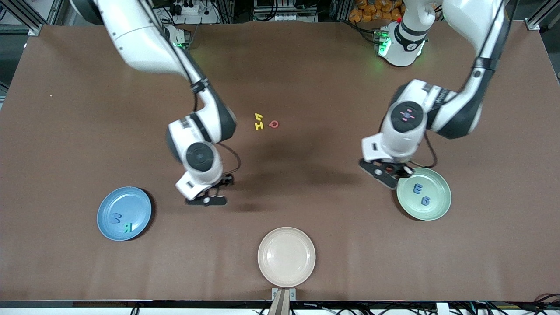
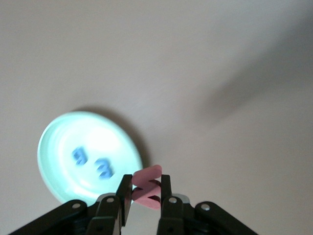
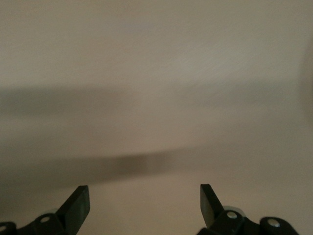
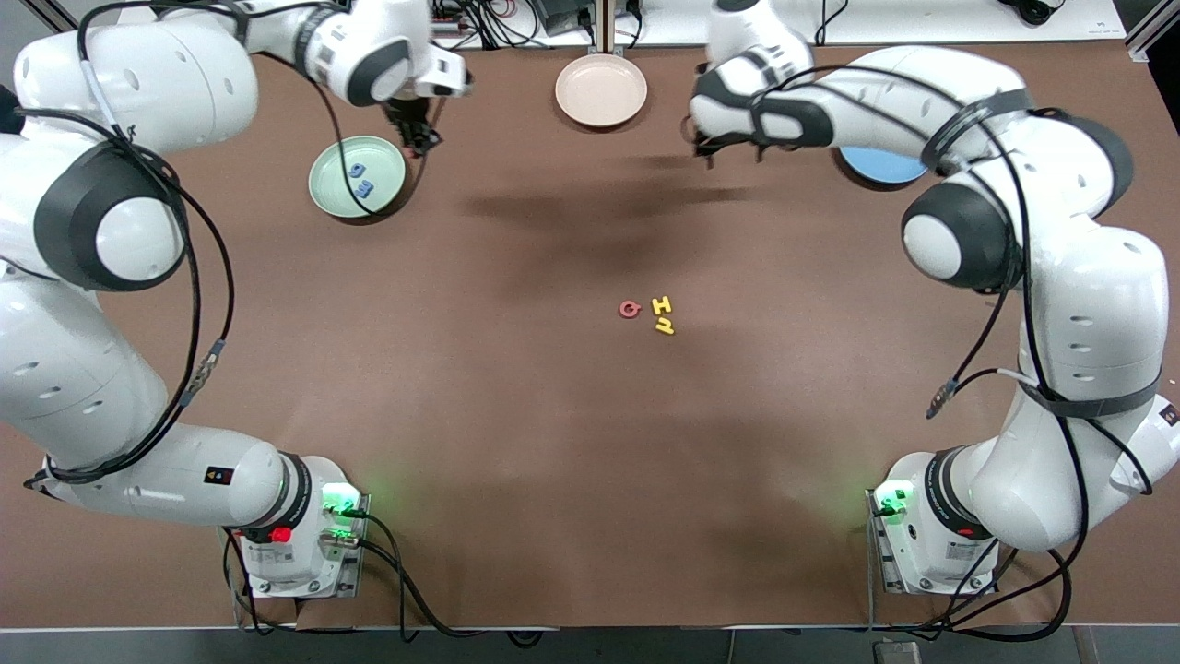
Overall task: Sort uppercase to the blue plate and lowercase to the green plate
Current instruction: 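Carry the pink m to the green plate while the right gripper rises, then release the pink m while the right gripper reaches the pink a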
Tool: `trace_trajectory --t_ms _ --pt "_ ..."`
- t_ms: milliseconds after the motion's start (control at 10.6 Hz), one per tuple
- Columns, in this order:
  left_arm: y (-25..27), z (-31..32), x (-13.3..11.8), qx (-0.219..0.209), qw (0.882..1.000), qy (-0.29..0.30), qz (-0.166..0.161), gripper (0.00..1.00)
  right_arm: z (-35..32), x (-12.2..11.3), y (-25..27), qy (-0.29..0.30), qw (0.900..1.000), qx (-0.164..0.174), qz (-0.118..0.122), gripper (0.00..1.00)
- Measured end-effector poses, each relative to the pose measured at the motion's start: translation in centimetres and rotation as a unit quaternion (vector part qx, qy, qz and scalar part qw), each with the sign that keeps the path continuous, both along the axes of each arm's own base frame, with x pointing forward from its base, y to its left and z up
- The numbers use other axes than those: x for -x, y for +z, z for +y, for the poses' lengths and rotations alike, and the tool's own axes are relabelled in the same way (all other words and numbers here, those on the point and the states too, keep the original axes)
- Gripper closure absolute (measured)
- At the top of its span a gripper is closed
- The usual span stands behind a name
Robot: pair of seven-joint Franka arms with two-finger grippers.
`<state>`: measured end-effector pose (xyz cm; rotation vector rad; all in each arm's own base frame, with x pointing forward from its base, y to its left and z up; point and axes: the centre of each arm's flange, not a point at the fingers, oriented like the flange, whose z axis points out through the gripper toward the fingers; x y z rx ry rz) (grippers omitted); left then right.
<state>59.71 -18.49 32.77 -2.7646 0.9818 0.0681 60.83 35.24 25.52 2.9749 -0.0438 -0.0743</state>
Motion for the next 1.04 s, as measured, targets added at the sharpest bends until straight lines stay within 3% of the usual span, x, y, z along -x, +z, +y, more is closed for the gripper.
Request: trace_trajectory --t_ms 378,568,757,1041 --pt "-2.0 7.9 -2.0 0.015 0.997 0.068 0.024 0.73 12.7 9.6 2.0 -0.003 0.998 -0.053 0.030 0.00" --pt "-4.5 9.7 -2.7 0.019 0.996 0.088 0.022 0.73 16.8 13.7 2.5 -0.028 0.997 -0.059 0.035 0.00" --pt "-6.4 10.9 -3.1 0.018 0.995 0.094 0.017 0.73 18.2 15.8 2.0 -0.068 0.996 -0.052 0.036 0.00" --pt "-8.4 11.0 -3.7 0.024 0.996 0.091 0.002 0.70 17.5 15.7 1.3 -0.181 0.982 -0.036 0.026 0.00"
